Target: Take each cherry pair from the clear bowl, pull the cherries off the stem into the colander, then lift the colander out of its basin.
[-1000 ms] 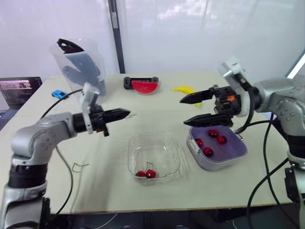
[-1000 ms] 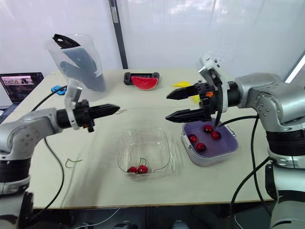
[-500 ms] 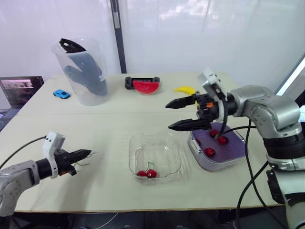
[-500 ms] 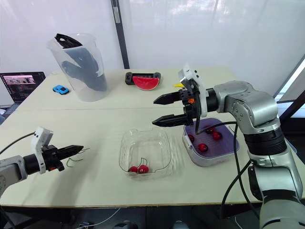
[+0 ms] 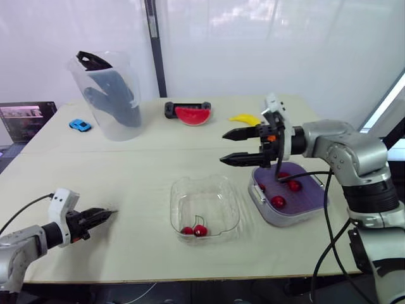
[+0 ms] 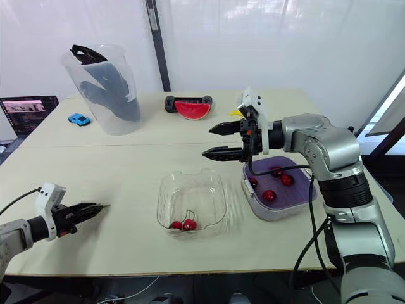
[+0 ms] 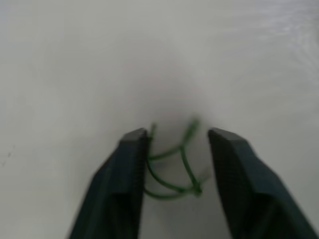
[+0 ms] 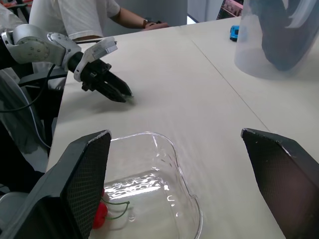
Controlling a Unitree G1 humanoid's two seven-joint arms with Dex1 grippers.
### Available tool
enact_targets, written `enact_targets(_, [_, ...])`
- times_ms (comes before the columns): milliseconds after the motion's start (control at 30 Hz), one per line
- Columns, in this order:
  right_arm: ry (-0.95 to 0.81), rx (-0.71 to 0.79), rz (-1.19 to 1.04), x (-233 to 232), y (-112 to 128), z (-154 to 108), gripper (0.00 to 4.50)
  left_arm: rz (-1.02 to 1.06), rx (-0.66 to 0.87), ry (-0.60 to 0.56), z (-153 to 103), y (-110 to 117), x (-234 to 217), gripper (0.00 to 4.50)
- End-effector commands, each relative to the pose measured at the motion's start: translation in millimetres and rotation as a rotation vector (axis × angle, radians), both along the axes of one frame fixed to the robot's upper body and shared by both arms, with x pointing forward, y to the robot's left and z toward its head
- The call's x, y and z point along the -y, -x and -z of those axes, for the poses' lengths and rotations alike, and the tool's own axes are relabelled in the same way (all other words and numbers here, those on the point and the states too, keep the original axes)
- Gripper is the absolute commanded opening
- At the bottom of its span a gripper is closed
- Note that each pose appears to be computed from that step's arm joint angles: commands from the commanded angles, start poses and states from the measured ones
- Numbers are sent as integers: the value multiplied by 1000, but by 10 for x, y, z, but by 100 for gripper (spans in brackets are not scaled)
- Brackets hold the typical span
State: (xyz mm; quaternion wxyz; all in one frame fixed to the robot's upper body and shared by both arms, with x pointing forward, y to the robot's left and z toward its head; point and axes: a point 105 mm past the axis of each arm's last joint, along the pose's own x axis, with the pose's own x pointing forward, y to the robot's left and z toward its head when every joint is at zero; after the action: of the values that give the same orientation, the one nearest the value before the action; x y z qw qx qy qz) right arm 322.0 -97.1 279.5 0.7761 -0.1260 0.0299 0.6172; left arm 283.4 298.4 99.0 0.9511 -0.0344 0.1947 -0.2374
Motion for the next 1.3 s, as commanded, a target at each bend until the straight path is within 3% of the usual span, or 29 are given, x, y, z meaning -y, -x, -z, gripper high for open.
enact_targets(33, [-65, 52, -21, 3, 66, -194, 450, -4, 98, -23, -304, -62, -138, 405])
enact_targets(67, [-57, 45, -26, 11, 85, -182, 450, 5, 140, -28, -470, -100, -172, 447])
enact_targets(133, [-43, 34, -30, 25, 112, -170, 450, 34, 206, -28, -733, -149, -168, 447])
enact_targets(333, [4, 20, -38, 45, 191, -134, 450, 161, 277, -8, -1131, -193, 30, 447])
enact_targets(433, [73, 24, -18, 39, 224, -47, 450, 309, 304, -61, -1301, -166, 259, 447])
enact_targets(567, [216, 12, -74, -18, 476, 160, 450, 588, 245, -239, -1282, 47, 556, 447])
enact_targets(667, [254, 63, -59, -100, 540, 155, 450, 715, 205, -433, -1187, 115, 673, 447])
enact_targets(767, [280, 105, -41, -159, 581, 153, 450, 751, 285, -340, -1355, 108, 936, 447])
enact_targets(833, [291, 106, -23, -166, 576, 170, 450, 767, 300, -347, -1368, 110, 995, 447])
enact_targets(967, [435, -120, 101, -242, 440, 404, 450, 763, 328, -295, -1352, 89, 1085, 447])
enact_targets(1100, [515, -283, 77, -433, 506, 525, 450, 742, 337, -289, -1307, 91, 1097, 447])
enact_targets(1300, [570, -395, 68, -643, 499, 816, 450, 715, 353, -245, -1292, 176, 1103, 447])
